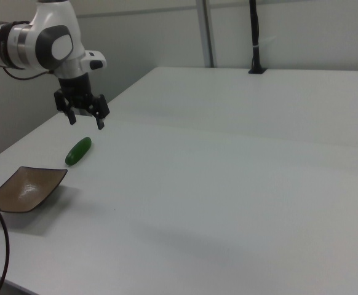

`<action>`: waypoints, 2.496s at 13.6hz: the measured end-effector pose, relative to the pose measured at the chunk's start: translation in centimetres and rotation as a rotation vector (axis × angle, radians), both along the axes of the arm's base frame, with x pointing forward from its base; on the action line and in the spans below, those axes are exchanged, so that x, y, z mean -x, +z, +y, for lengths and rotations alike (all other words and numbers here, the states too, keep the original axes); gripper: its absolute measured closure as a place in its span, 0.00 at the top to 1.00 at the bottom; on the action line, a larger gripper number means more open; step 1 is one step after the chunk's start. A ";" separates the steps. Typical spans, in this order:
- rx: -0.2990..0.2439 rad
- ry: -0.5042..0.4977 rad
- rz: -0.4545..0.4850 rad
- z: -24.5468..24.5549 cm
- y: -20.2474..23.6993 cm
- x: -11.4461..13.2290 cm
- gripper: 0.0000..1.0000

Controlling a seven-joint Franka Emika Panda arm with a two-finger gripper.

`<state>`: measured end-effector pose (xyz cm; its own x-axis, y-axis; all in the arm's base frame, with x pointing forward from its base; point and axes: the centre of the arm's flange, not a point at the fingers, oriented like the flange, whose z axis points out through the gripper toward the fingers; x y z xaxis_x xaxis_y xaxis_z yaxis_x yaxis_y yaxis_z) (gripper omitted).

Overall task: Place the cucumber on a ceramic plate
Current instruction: 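Move the gripper over the green cucumber and lower it, then close the gripper around the cucumber's middle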

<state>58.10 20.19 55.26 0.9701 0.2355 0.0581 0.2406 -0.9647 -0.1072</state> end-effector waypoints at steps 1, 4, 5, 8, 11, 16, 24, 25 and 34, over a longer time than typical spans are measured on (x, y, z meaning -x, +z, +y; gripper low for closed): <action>-0.012 -0.013 -0.029 1.3 0.3 -0.5 1.00; -0.048 -0.017 -0.098 6.0 0.6 -1.5 1.00; -0.057 -0.013 -0.110 7.6 0.6 -1.7 1.00; -0.105 -0.069 -0.199 12.4 0.5 -3.6 1.00; -0.149 -0.085 -0.302 16.0 -2.7 -5.3 1.00; -0.178 -0.040 -0.393 20.0 -8.4 -6.4 1.00; -0.135 0.066 -0.412 25.3 -17.5 -5.3 1.00; -0.138 0.079 -0.423 26.0 -18.8 -5.1 1.00; -0.105 0.119 -0.429 27.5 -25.3 -4.6 1.00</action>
